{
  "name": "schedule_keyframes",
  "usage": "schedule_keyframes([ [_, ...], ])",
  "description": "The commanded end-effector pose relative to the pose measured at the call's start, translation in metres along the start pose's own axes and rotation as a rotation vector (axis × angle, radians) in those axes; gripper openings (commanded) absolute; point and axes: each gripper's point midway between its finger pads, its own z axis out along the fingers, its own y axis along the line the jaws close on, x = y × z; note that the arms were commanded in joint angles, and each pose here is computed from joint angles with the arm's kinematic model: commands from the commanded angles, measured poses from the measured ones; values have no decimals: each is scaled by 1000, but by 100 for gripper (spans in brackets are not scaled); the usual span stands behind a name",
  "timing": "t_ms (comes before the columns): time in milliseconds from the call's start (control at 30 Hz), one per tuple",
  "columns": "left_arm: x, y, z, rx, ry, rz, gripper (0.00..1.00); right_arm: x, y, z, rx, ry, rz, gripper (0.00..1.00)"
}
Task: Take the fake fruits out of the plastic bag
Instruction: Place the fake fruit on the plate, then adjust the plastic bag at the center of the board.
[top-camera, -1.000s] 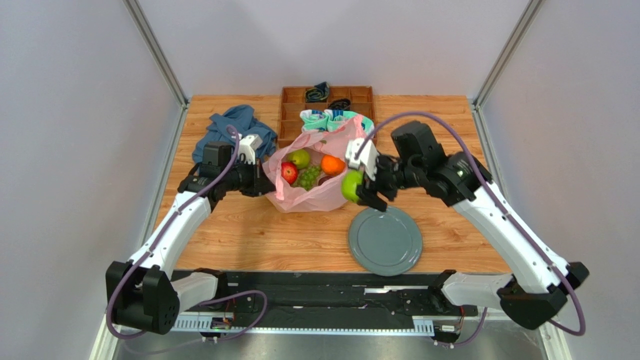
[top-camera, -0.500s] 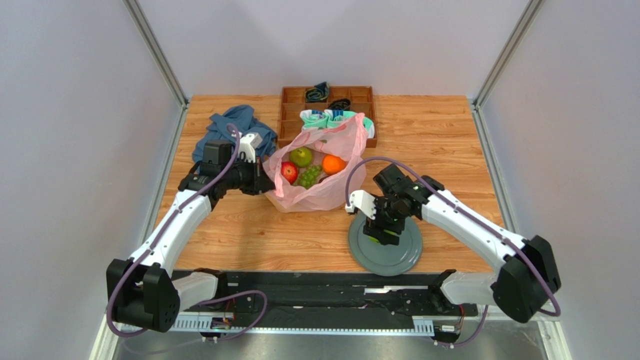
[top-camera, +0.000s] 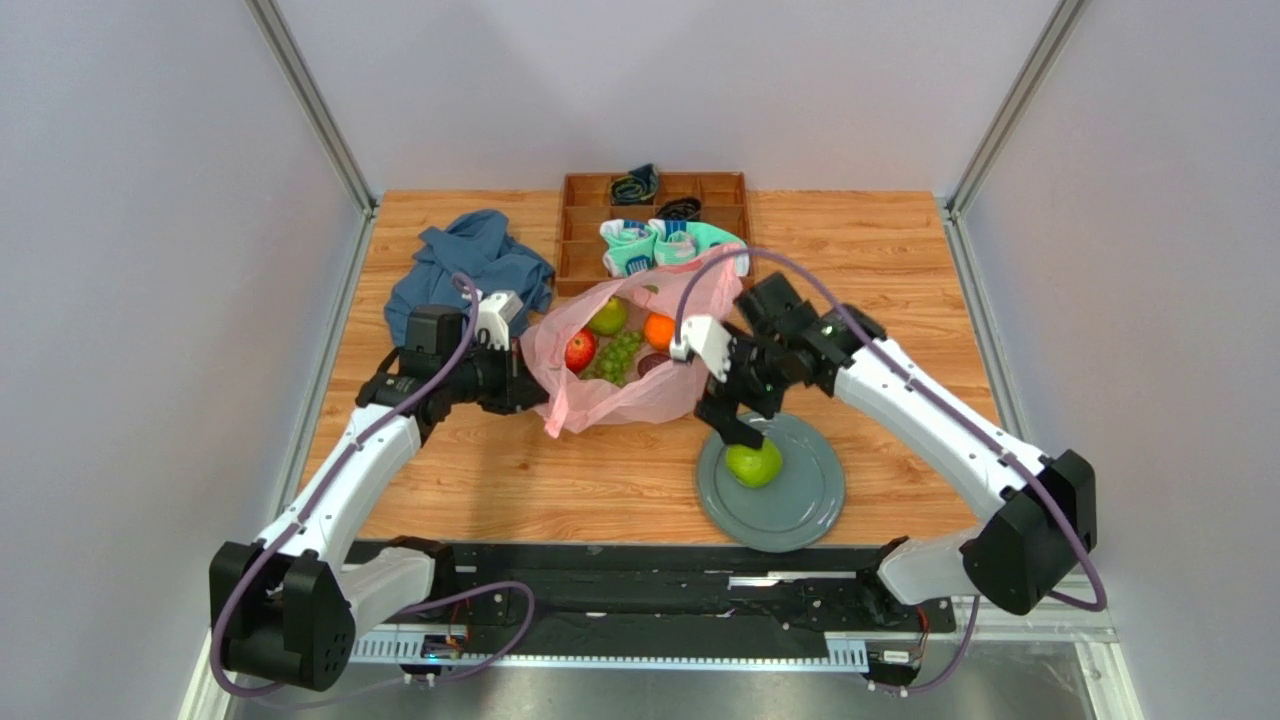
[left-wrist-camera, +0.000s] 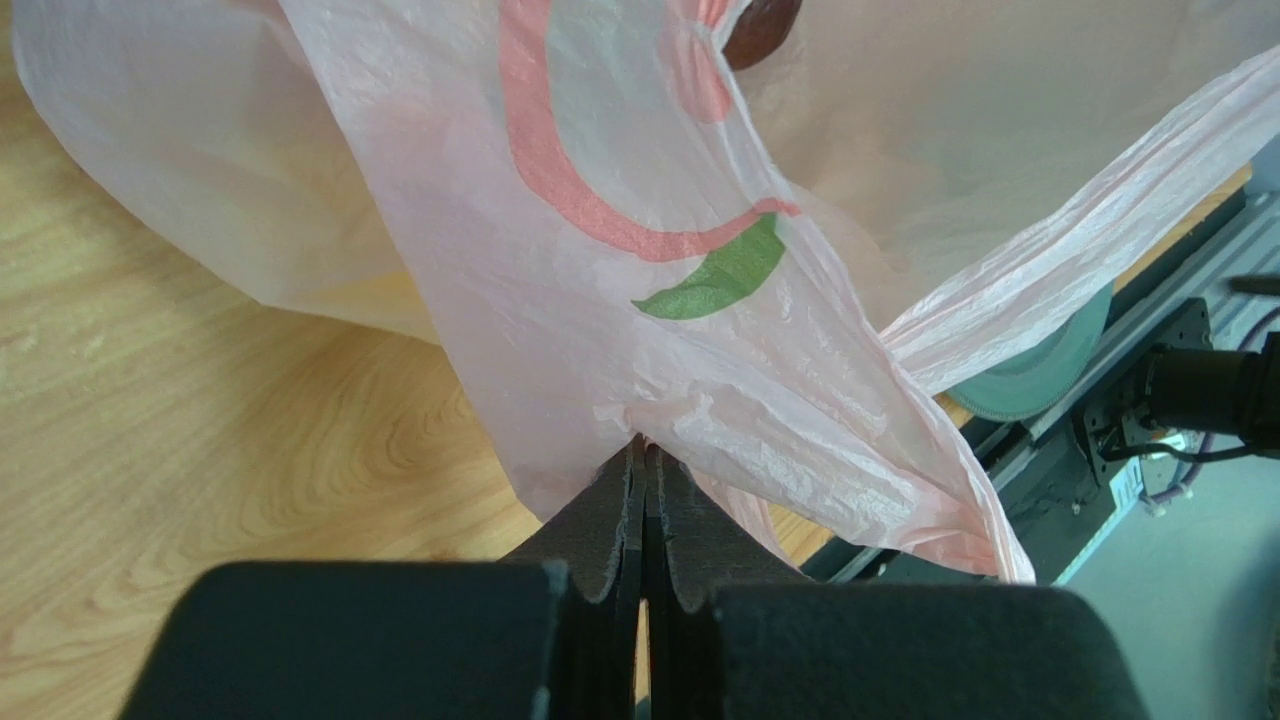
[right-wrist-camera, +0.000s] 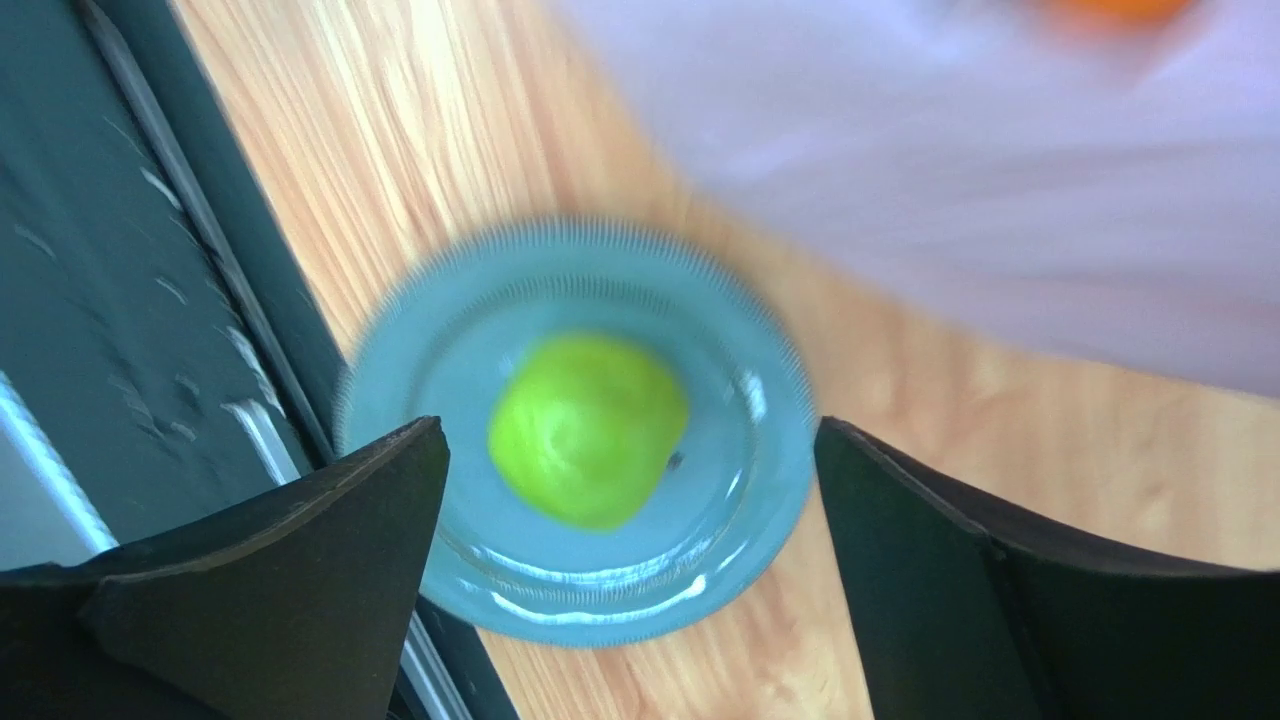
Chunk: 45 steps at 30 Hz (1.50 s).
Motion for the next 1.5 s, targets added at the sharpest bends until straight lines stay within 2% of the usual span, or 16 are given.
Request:
schedule_keyframes([
  [0,-1,-5,-3,6,-49,18,0,-115,-3,-71,-60,-302,51,94],
  [100,2,-6,-1,16,-48,19,0,-169,-17,-80,-110,-395,107,86],
  [267,5,-14,-2,58,-48,44,0,-214,-24,-45,-176,-430,117,67],
  [433,7,-14,-13,23,-72,60,0,-198,-20,16,-154,-291,54,51],
  [500,4,-12,-19,-8,-95,60,0,-164,-30,45,-51,-180,90,48],
  [533,2,-6,-23,-60,-105,37,0,-154,-30,51,-19,-152,125,47],
  [567,-1,-6,-27,-70,-119,38,0,-127,-26,64,6,-90,144,48],
  [700,-2,-9,-33,-56,-121,27,0,-74,18,73,-32,20,110,52],
  [767,5,-10,-32,-39,-118,16,0,-67,15,69,-4,40,109,53],
  [900,12,-5,-31,-58,-114,10,0,-100,-30,54,104,-16,101,54],
  [1033,10,-5,-26,-45,-105,14,0,-101,-78,57,167,-7,150,54],
  [1133,11,-3,-24,-45,-97,20,0,-93,-92,72,163,23,142,57],
  [1267,15,-4,-24,-37,-83,38,0,-99,-98,78,167,8,156,71],
  [1367,23,7,-30,-131,-69,51,0,-106,-91,83,156,-10,187,73],
  [1467,32,-5,-31,-111,-40,87,0,-112,-92,83,228,-19,178,75],
])
